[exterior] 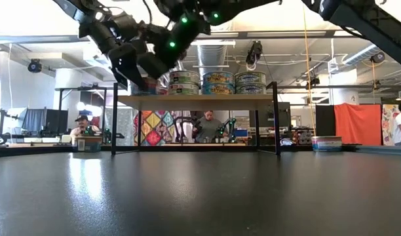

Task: Stack canned seafood by type on shelf
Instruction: Put the bottom right blue pink tuna can on the shelf aligned with the other blue pink tuna can

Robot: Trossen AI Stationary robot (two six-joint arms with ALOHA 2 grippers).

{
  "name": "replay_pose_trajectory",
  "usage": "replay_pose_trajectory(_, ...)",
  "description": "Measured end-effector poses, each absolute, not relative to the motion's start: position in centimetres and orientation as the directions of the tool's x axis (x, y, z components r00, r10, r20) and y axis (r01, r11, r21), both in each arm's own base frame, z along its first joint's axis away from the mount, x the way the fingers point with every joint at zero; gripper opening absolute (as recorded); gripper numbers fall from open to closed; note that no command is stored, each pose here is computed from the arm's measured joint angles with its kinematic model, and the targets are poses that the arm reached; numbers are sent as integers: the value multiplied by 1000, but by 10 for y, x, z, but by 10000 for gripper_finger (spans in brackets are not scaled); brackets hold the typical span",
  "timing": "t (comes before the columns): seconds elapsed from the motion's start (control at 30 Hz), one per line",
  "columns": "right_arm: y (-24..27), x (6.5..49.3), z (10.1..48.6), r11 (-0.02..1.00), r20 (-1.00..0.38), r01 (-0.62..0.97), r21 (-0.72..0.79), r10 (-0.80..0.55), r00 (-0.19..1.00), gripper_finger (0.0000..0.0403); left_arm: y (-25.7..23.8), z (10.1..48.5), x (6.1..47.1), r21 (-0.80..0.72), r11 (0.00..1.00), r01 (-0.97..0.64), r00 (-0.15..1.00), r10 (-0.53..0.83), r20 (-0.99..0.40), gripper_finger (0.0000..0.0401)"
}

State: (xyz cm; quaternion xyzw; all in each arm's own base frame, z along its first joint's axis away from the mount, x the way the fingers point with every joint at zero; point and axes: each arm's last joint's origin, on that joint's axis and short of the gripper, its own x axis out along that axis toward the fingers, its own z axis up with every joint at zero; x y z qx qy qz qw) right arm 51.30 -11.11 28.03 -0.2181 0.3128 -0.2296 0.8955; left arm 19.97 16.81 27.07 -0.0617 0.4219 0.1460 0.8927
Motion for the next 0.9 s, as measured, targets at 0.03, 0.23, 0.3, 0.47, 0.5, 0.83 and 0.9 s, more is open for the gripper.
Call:
replay_pose_trajectory(0.03, -105, 516, 279, 780, -447, 267, -566, -563, 696, 13, 168, 271, 200, 13, 949, -314, 601, 209, -771, 398)
replay_pose_trajectory(0.23, -71, 523, 290, 700, -350, 266, -663, -604, 716, 13, 169, 271, 199, 29, 945, -325, 592, 227, -773, 398)
replay_pose_trajectory(0.3, -67, 522, 289, 671, -344, 281, -686, -639, 688, 13, 169, 271, 199, 31, 945, -325, 591, 228, -773, 398)
replay_pose_trajectory(0.47, -69, 528, 267, 597, -335, 317, -737, -730, 595, 13, 167, 270, 199, 55, 958, -283, 585, 218, -781, 398)
replay_pose_trajectory(0.5, -70, 531, 264, 598, -329, 314, -738, -724, 606, 13, 167, 270, 199, 58, 959, -278, 585, 217, -782, 398)
replay_pose_trajectory(0.83, -66, 543, 246, 545, -290, 291, -787, -742, 605, 13, 166, 269, 198, 80, 962, -263, 564, 220, -796, 398)
replay_pose_trajectory(0.9, -66, 542, 245, 547, -300, 278, -789, -739, 603, 13, 165, 269, 198, 73, 960, -269, 562, 218, -798, 399)
